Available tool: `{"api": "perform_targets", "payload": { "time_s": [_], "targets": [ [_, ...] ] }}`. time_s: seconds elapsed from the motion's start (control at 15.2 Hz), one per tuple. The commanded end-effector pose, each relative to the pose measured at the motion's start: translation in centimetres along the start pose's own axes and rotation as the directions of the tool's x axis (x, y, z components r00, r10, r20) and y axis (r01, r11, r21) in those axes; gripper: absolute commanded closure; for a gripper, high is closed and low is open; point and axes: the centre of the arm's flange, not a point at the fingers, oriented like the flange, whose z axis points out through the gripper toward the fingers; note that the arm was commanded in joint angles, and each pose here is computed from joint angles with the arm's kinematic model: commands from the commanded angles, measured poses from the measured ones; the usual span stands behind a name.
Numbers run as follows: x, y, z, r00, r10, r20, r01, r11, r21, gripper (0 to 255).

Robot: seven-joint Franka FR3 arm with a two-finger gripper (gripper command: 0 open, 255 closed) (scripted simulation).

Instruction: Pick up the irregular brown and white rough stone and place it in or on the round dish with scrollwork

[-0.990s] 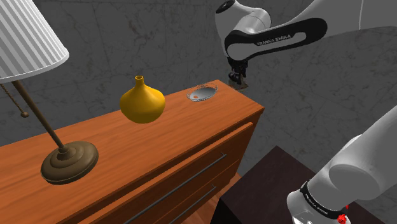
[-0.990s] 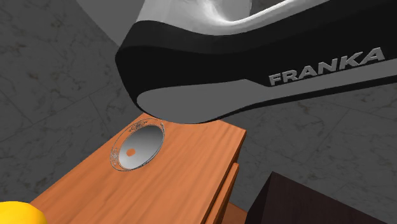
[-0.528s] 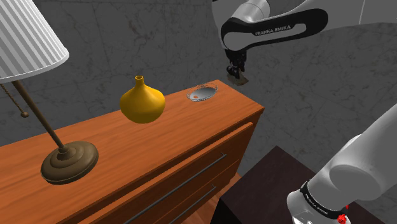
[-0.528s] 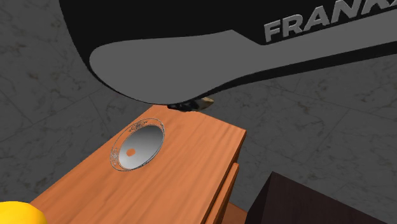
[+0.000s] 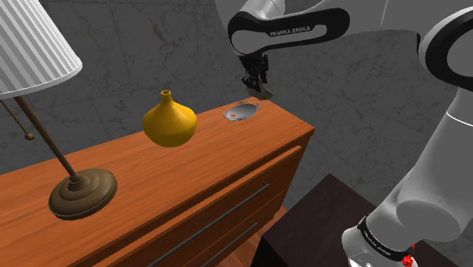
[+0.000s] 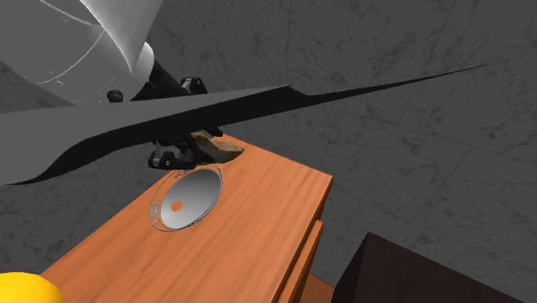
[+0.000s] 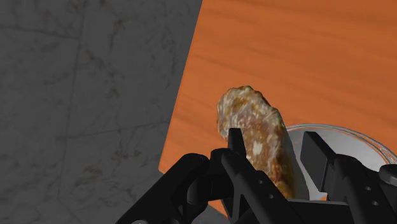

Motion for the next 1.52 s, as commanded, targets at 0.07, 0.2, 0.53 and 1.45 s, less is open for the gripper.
{"api": "perform_targets", "payload": {
  "time_s": [0.07, 0.2, 0.53, 1.45],
  "targets": [
    [2.5, -2.4, -2.3, 1.0, 0.001, 0.001, -0.001, 1.0, 0.0, 255],
    [2.7, -2.9, -1.4, 1.0, 0.001, 0.001, -0.001, 1.0, 0.0, 255],
    [3.2, -4.2, 0.8, 1.0, 0.001, 0.001, -0.001, 1.0, 0.0, 255],
    [4.0, -6.2, 4.5, 1.0, 0.001, 0.001, -0.001, 1.0, 0.0, 255]
  ]
}}
